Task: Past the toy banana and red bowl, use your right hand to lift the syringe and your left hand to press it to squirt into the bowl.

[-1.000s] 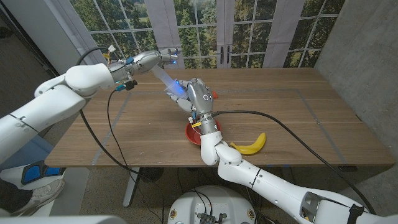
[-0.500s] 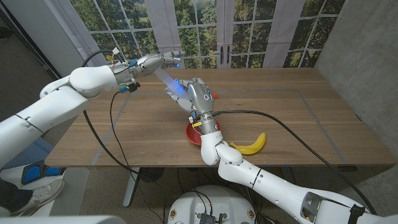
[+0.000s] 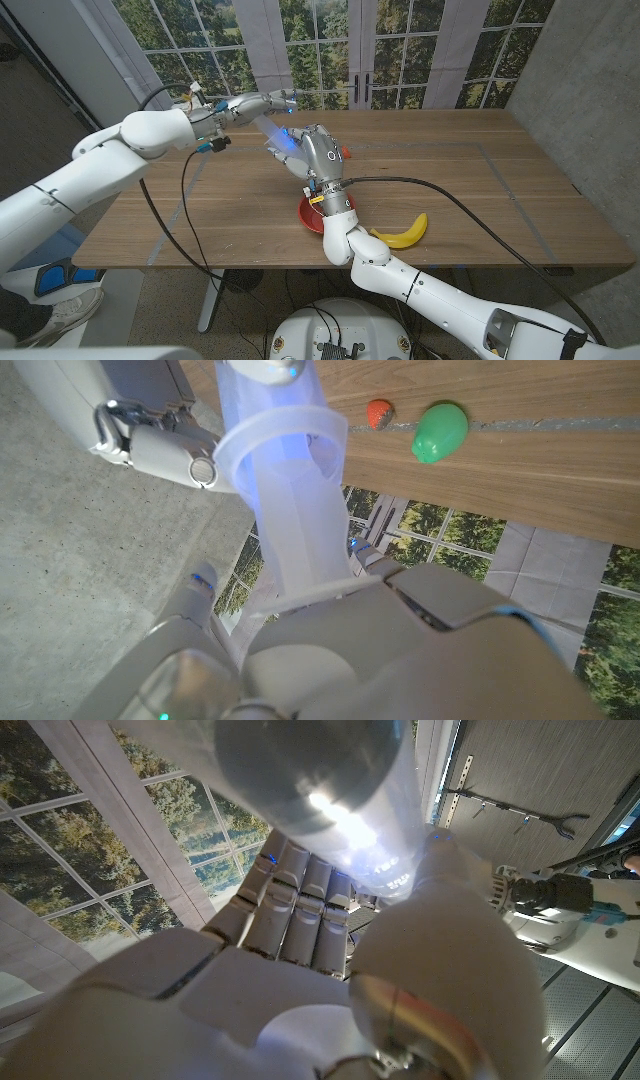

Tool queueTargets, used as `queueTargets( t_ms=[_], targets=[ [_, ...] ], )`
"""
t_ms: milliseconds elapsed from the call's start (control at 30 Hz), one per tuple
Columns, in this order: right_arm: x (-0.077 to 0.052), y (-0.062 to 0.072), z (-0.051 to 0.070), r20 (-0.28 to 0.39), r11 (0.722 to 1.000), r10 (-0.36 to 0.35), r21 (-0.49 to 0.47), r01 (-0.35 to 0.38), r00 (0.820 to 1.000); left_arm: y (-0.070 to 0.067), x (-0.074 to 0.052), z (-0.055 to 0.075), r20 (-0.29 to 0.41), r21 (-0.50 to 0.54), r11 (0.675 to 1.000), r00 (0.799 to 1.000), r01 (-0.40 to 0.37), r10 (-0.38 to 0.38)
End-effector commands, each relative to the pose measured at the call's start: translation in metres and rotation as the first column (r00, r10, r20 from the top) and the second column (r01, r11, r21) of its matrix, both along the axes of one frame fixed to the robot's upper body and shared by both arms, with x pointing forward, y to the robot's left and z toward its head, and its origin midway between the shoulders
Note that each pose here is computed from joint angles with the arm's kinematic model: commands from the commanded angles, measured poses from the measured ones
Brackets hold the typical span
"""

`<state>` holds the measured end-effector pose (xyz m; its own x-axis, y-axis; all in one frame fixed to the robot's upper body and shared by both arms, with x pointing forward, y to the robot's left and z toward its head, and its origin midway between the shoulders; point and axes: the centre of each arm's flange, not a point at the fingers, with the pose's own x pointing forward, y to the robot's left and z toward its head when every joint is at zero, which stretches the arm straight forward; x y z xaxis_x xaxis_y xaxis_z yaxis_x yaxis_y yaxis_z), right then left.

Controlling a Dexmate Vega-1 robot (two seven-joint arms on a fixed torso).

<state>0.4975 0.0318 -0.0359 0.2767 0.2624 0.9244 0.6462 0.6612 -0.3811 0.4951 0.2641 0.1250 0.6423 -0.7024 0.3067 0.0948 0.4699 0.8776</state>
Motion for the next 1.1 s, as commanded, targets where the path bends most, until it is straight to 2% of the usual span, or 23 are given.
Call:
queueTargets(
  t_ms=[33,367,800,1100],
  targets=[
    [0.0,-0.001,0.0,-0.006,1.0,0.005,0.004,-0.005,1.0,-0.009,-0.005,-0.003,0.064,0.042,0.998,0.997,-0.052,0.049],
    [-0.001,-0.001,-0.001,-0.006,1.0,0.011,0.01,-0.011,1.0,-0.014,-0.001,-0.011,0.028,0.007,1.0,1.0,0.002,-0.002],
    [-0.001,-0.004,-0.001,-0.007,1.0,0.009,0.013,-0.009,1.0,-0.019,0.003,-0.017,-0.002,0.017,1.0,1.0,0.013,-0.013],
    [-0.002,-0.005,-0.002,-0.006,1.0,0.008,0.014,-0.008,1.0,-0.02,0.002,-0.018,0.002,0.017,1.0,1.0,0.013,-0.013]
  ],
)
